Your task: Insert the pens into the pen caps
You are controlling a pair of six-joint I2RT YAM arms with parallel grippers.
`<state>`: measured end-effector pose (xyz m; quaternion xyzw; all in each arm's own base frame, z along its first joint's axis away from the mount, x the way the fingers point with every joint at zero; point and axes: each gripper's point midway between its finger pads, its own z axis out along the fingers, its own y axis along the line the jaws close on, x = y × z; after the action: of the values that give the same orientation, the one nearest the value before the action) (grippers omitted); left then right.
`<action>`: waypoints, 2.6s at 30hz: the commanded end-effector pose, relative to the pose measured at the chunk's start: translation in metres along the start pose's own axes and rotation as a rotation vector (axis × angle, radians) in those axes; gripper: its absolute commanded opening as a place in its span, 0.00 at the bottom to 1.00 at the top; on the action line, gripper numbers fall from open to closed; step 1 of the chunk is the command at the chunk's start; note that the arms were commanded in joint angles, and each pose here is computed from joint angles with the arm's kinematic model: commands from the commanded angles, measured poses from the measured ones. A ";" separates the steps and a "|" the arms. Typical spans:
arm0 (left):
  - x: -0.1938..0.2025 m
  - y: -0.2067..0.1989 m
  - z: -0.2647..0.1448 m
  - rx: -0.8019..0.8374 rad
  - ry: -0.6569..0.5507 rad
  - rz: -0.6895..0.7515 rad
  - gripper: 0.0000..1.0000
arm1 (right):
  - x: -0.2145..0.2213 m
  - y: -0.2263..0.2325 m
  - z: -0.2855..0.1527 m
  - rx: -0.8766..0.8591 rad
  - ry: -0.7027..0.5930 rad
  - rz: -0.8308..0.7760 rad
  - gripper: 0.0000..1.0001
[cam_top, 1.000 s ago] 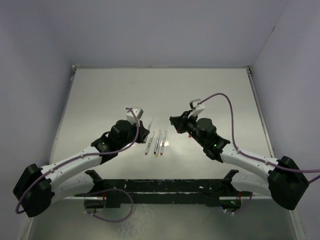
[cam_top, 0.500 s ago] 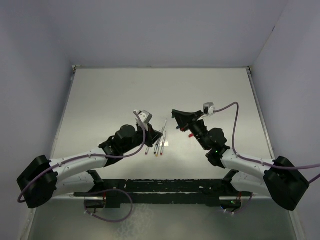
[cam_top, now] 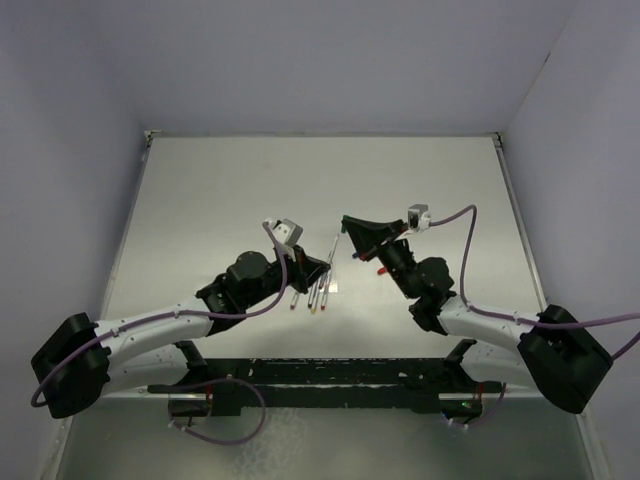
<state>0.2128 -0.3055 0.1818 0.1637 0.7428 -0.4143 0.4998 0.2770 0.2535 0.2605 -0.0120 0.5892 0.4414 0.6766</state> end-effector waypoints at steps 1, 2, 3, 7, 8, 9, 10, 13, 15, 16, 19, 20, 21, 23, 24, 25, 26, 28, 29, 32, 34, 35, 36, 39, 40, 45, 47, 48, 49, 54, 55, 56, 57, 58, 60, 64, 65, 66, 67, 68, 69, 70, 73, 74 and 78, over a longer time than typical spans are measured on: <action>-0.038 -0.028 0.001 0.090 -0.111 -0.028 0.00 | -0.018 0.015 0.004 -0.064 -0.070 0.023 0.00; -0.038 -0.028 0.002 0.090 -0.110 -0.029 0.00 | -0.017 0.015 0.004 -0.066 -0.070 0.027 0.00; -0.037 -0.028 0.003 0.090 -0.106 -0.030 0.00 | -0.017 0.016 0.004 -0.070 -0.070 0.031 0.00; -0.034 -0.028 0.004 0.092 -0.098 -0.033 0.00 | -0.015 0.017 0.007 -0.076 -0.066 0.037 0.00; -0.034 -0.029 0.005 0.093 -0.099 -0.034 0.00 | -0.015 0.017 0.007 -0.076 -0.066 0.038 0.00; -0.035 -0.029 0.004 0.095 -0.101 -0.033 0.00 | -0.014 0.017 0.007 -0.075 -0.065 0.039 0.00; -0.035 -0.029 0.004 0.095 -0.101 -0.032 0.00 | -0.014 0.017 0.007 -0.077 -0.065 0.040 0.00; -0.036 -0.028 0.004 0.090 -0.103 -0.028 0.00 | -0.013 0.016 0.008 -0.077 -0.062 0.043 0.00; -0.036 -0.027 0.004 0.086 -0.105 -0.028 0.00 | -0.012 0.016 0.008 -0.076 -0.060 0.044 0.00; -0.036 -0.027 0.004 0.085 -0.106 -0.028 0.00 | -0.012 0.017 0.008 -0.076 -0.058 0.045 0.00; -0.037 -0.027 0.005 0.082 -0.111 -0.028 0.00 | -0.009 0.016 0.008 -0.078 -0.051 0.058 0.00; -0.038 -0.027 0.005 0.082 -0.115 -0.028 0.00 | -0.008 0.016 0.008 -0.079 -0.048 0.059 0.00; -0.038 -0.026 0.005 0.080 -0.116 -0.029 0.00 | -0.008 0.017 0.008 -0.079 -0.048 0.064 0.00; -0.039 -0.026 0.005 0.078 -0.122 -0.030 0.00 | -0.006 0.017 0.009 -0.080 -0.042 0.073 0.00; -0.040 -0.025 0.004 0.076 -0.128 -0.031 0.00 | -0.005 0.017 0.008 -0.082 -0.038 0.077 0.00; -0.041 -0.025 0.003 0.075 -0.134 -0.031 0.00 | -0.003 0.017 0.008 -0.085 -0.034 0.079 0.00; -0.043 -0.026 0.002 0.076 -0.141 -0.032 0.00 | -0.002 0.017 0.008 -0.086 -0.032 0.082 0.00; -0.045 -0.025 0.001 0.073 -0.151 -0.030 0.00 | 0.000 0.016 0.007 -0.085 -0.027 0.091 0.00; -0.047 -0.025 0.000 0.071 -0.158 -0.029 0.00 | 0.001 0.015 0.007 -0.084 -0.024 0.095 0.00; -0.047 -0.023 -0.001 0.058 -0.165 -0.032 0.00 | 0.005 0.017 0.007 -0.091 -0.009 0.109 0.00; -0.048 -0.021 -0.002 0.053 -0.176 -0.037 0.00 | 0.006 0.020 0.008 -0.104 0.000 0.123 0.00; -0.050 -0.020 -0.003 0.050 -0.186 -0.039 0.00 | 0.008 0.022 0.008 -0.114 0.009 0.130 0.00; -0.051 -0.019 -0.003 0.044 -0.193 -0.040 0.00 | 0.011 0.024 0.008 -0.124 0.022 0.137 0.00; -0.053 -0.016 -0.003 0.026 -0.210 -0.041 0.00 | 0.020 0.033 0.010 -0.169 0.069 0.149 0.00; -0.055 -0.016 -0.004 0.026 -0.217 -0.040 0.00 | 0.023 0.035 0.011 -0.180 0.084 0.152 0.00; -0.072 -0.017 -0.008 0.014 -0.274 -0.018 0.00 | 0.041 0.037 0.009 -0.197 0.169 0.173 0.00; -0.077 -0.016 -0.008 0.004 -0.287 -0.007 0.00 | 0.049 0.040 0.007 -0.213 0.207 0.175 0.00; -0.080 -0.016 -0.008 -0.003 -0.293 -0.003 0.00 | 0.053 0.040 0.006 -0.219 0.226 0.177 0.00; -0.082 -0.016 -0.008 -0.009 -0.298 0.001 0.00 | 0.056 0.042 0.006 -0.227 0.240 0.177 0.00; -0.097 -0.016 -0.007 -0.030 -0.329 0.029 0.00 | 0.070 0.041 0.004 -0.229 0.307 0.166 0.00; -0.100 -0.016 -0.008 -0.034 -0.339 0.031 0.00 | 0.073 0.040 0.003 -0.229 0.322 0.160 0.00; -0.104 -0.016 -0.009 -0.039 -0.351 0.032 0.00 | 0.076 0.040 0.003 -0.229 0.336 0.154 0.00; -0.108 -0.016 -0.010 -0.044 -0.365 0.034 0.00 | 0.078 0.039 0.003 -0.227 0.350 0.148 0.00; -0.112 -0.015 -0.011 -0.050 -0.380 0.040 0.00 | 0.081 0.038 0.002 -0.222 0.365 0.141 0.00; -0.120 -0.014 -0.014 -0.066 -0.406 0.050 0.00 | 0.087 0.034 0.000 -0.206 0.394 0.125 0.00; -0.138 -0.018 -0.021 -0.073 -0.452 0.077 0.00 | 0.099 0.028 -0.005 -0.188 0.455 0.102 0.00; -0.142 -0.019 -0.022 -0.073 -0.464 0.083 0.00 | 0.102 0.028 -0.007 -0.188 0.465 0.101 0.00; -0.147 -0.021 -0.022 -0.072 -0.473 0.090 0.00 | 0.105 0.026 -0.008 -0.184 0.478 0.102 0.00; -0.150 -0.022 -0.023 -0.073 -0.482 0.096 0.00 | 0.107 0.026 -0.009 -0.183 0.489 0.103 0.00; -0.153 -0.023 -0.023 -0.072 -0.491 0.099 0.00 | 0.110 0.025 -0.010 -0.181 0.502 0.105 0.00; -0.156 -0.024 -0.024 -0.071 -0.501 0.102 0.00 | 0.113 0.024 -0.010 -0.181 0.514 0.106 0.00; -0.160 -0.025 -0.024 -0.070 -0.511 0.105 0.00 | 0.116 0.024 -0.012 -0.182 0.528 0.109 0.00; -0.170 -0.027 -0.025 -0.074 -0.539 0.118 0.00 | 0.125 0.023 -0.014 -0.180 0.565 0.111 0.00; -0.173 -0.028 -0.025 -0.077 -0.545 0.124 0.00 | 0.128 0.022 -0.015 -0.176 0.578 0.110 0.00; -0.185 -0.030 -0.029 -0.083 -0.582 0.143 0.00 | 0.140 0.019 -0.019 -0.159 0.627 0.100 0.00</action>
<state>0.2434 -0.2779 0.2019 0.1515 0.7367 -0.3080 0.5826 0.2782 0.3207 0.2420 -0.0990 0.6317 0.5163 0.5697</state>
